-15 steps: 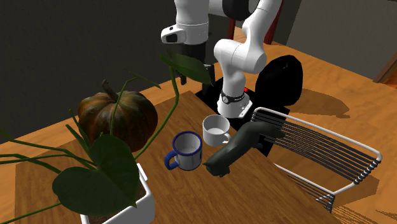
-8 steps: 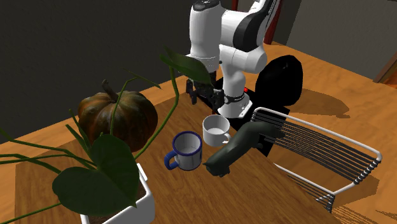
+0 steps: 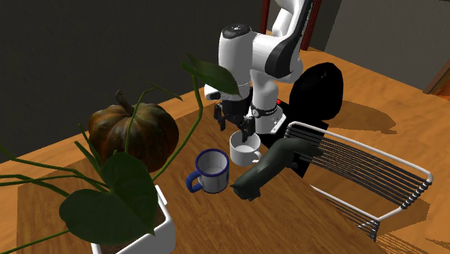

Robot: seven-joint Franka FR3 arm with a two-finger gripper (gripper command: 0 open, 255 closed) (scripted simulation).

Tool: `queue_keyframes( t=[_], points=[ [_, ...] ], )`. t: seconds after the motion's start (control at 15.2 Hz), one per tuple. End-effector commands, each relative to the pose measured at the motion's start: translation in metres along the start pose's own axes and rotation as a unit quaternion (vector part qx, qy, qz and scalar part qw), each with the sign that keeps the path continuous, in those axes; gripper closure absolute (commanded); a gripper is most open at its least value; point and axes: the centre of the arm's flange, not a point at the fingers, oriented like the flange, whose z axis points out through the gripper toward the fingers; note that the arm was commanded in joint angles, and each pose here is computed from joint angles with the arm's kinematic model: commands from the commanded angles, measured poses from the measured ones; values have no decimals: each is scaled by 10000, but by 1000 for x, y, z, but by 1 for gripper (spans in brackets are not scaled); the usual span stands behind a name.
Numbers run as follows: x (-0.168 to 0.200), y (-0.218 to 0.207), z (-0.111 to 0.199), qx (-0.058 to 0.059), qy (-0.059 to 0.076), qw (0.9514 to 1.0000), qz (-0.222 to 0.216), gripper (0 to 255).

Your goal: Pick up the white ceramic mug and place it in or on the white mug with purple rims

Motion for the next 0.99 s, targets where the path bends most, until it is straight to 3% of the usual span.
queue_keyframes(
  t=[0.0, 0.53, 0.59, 0.92],
  points=[
    [-1, -1, 13, 0, 4, 10000, 0, 0],
    [-1, -1, 13, 0, 3, 10000, 0, 0],
    [-1, -1, 13, 0, 3, 10000, 0, 255],
    [-1, -1, 13, 0, 3, 10000, 0, 255]
  ],
)
